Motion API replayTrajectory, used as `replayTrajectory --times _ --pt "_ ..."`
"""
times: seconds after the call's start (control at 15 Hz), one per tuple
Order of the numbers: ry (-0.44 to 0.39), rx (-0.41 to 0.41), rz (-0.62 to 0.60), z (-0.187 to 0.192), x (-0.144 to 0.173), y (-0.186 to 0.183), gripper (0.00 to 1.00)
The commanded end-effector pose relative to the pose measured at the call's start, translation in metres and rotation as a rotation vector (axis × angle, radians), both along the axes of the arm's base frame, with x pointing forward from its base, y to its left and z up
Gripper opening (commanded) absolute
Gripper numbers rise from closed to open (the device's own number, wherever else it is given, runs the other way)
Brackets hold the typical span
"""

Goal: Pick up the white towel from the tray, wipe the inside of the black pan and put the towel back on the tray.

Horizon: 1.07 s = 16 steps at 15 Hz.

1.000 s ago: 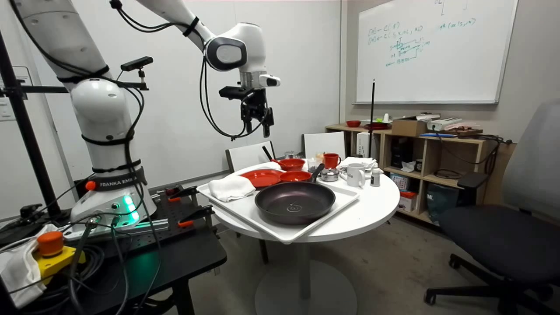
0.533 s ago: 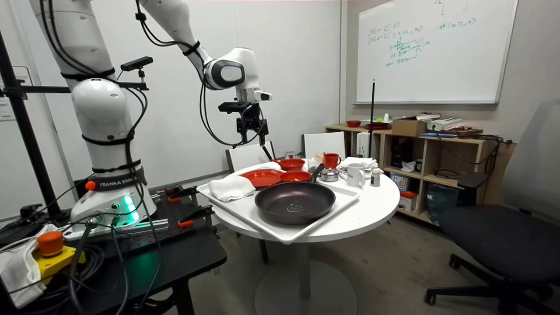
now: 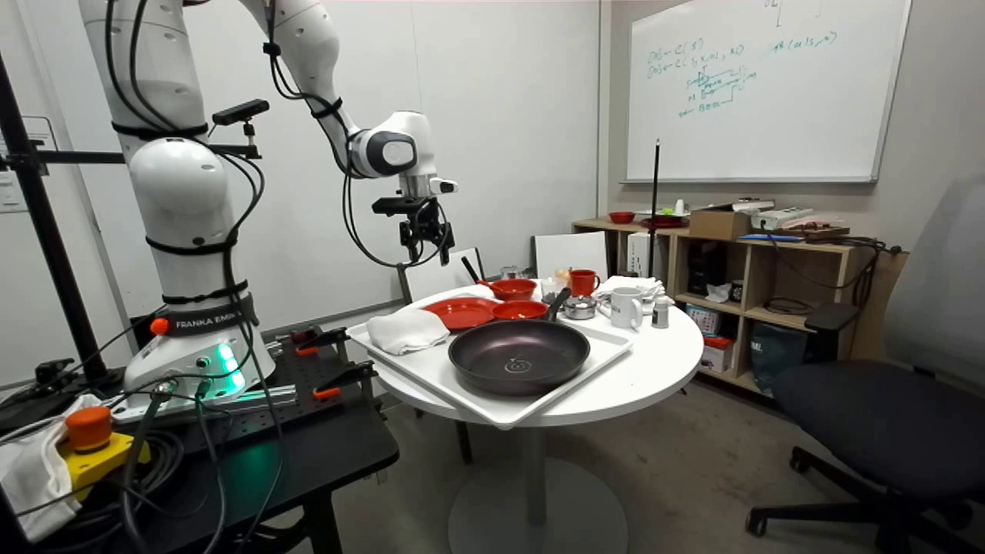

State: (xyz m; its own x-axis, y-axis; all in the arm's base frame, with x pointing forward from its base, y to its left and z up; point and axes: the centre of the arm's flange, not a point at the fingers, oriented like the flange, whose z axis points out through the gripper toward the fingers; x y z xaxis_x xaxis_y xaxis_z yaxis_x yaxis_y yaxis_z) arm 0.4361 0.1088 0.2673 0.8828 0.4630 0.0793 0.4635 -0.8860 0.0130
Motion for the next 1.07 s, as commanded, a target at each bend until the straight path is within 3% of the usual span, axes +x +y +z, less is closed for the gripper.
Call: replayTrajectory --times 0.0,0.6,1.0 --pt "-0.032 0.058 0.035 -0.022 0.002 0.026 1.00" --pt "0.006 0.260 0.190 -0.050 0.002 0.083 1.00" --pt "0.004 0.235 0.169 -0.050 -0.001 0.087 1.00"
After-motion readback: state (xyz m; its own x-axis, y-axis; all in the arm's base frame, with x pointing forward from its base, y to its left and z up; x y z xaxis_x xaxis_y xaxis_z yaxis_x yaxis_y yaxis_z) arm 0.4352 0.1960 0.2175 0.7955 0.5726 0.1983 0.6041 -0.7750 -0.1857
